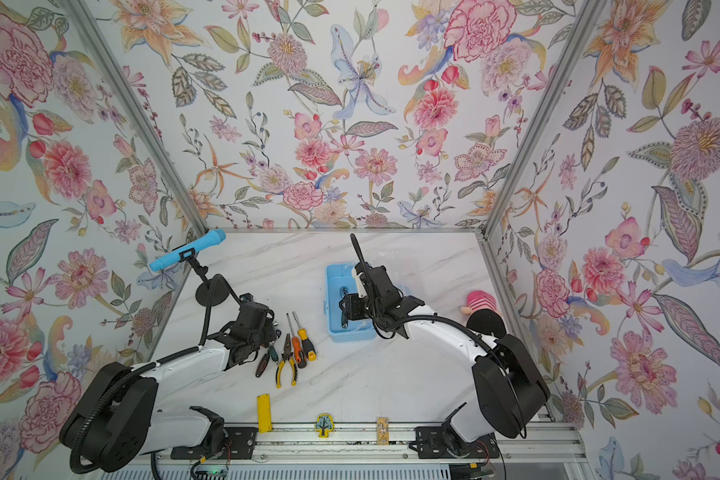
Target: Pack the tool kit
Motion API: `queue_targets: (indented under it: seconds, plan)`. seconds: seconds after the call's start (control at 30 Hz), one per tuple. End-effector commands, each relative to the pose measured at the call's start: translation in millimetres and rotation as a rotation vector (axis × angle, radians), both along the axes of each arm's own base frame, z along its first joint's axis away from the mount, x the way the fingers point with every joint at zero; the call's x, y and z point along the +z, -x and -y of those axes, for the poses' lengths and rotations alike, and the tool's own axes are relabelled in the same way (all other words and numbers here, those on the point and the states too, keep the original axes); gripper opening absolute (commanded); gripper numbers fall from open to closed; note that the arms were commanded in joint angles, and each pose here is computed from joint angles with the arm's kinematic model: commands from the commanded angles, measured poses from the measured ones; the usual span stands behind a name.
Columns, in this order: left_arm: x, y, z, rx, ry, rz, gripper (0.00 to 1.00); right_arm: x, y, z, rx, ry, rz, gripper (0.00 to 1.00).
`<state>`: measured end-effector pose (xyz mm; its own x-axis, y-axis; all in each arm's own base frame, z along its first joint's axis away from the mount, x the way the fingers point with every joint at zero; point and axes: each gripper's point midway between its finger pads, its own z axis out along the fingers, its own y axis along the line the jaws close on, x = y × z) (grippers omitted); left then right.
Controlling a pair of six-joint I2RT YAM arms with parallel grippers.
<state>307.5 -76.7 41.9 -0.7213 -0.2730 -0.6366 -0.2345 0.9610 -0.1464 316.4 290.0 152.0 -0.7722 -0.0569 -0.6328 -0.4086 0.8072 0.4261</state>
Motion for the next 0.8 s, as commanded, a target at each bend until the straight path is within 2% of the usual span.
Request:
queue_targets:
  seconds: [0.0,0.07,0.2,0.77]
  plan:
    - [3,-12,6,-0.025,0.02,0.014,0.34,9,-6,1,-0.007,-0.023,0.01,0.53]
    - [-2,-13,6,-0.027,0.016,-0.004,0.3,7,-6,1,-0.005,-0.033,-0.001,0.53]
    - [-5,-12,7,-0.034,0.013,-0.019,0.27,4,-6,0,-0.002,-0.046,-0.014,0.53]
    - [-24,-6,1,-0.064,-0.07,-0.103,0.31,-3,-13,7,-0.029,-0.076,-0.044,0.53]
